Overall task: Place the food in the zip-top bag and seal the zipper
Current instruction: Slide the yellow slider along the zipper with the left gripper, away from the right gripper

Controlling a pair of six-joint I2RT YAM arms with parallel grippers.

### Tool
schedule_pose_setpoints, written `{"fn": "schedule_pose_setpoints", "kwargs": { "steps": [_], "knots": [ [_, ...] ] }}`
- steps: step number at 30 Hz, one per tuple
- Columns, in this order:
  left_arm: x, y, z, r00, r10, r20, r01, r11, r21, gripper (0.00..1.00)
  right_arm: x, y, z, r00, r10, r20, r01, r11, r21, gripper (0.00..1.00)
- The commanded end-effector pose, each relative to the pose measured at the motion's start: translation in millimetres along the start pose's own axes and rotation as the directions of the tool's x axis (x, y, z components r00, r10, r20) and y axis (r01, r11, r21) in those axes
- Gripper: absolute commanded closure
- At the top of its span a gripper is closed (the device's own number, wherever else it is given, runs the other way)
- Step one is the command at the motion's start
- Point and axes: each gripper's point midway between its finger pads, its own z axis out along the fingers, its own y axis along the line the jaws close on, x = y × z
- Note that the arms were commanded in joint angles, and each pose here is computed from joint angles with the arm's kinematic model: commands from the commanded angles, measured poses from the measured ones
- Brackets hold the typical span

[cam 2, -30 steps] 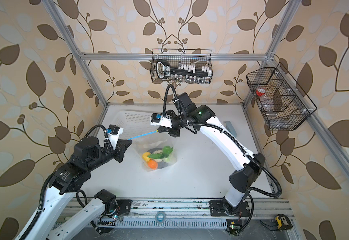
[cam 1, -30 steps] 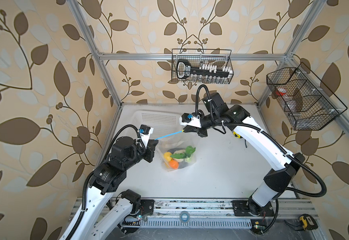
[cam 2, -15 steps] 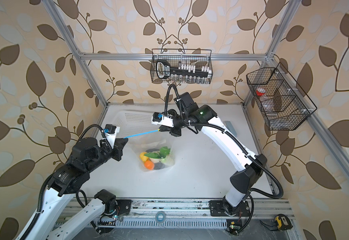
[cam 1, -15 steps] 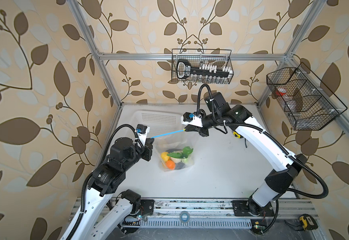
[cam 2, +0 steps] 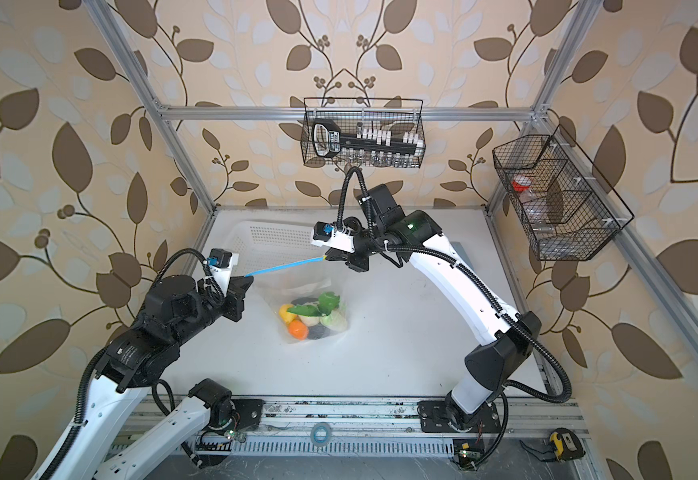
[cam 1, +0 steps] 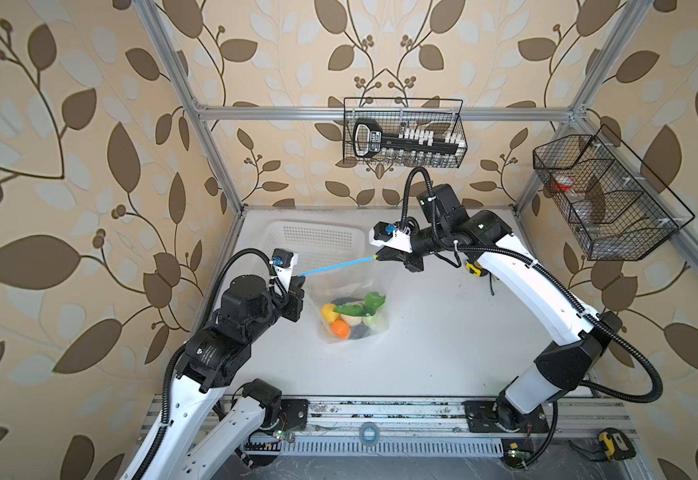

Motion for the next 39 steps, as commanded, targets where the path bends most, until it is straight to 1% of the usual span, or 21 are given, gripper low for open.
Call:
{"fn": "schedule_pose_setpoints", "kwargs": {
  "steps": [1, 22, 24, 34, 39],
  "knots": [
    [-2, 11, -4, 1.0, 0.015, 0.015, -0.014, 0.998, -0.065, 1.0, 0, -5, -13, 1.0, -0.005, 0.005, 0.005, 0.999, 0.041, 0.96],
    [0, 13, -6, 0.999, 0.032, 0.006, -0.032, 0.996, -0.079, 1.0, 23, -20, -25, 0.999, 0.047, -0.011, -0.045, 0.995, 0.09, 0.96],
    [1, 17, -6, 1.0, 0.026, 0.007, -0.025, 0.995, -0.097, 1.0, 25, -20, -26, 0.999, 0.05, -0.014, -0.048, 0.994, 0.095, 0.96],
    [0, 13, 2, 1.0, 0.017, 0.005, -0.016, 0.997, -0.075, 1.0, 39, -27, -37, 0.996, 0.084, -0.015, -0.081, 0.988, 0.128, 0.95],
    [0, 12, 5, 1.0, 0.015, 0.003, -0.015, 0.998, -0.068, 1.0, 39, -26, -39, 0.997, 0.08, 0.0, -0.079, 0.989, 0.126, 0.95]
  ]
}}
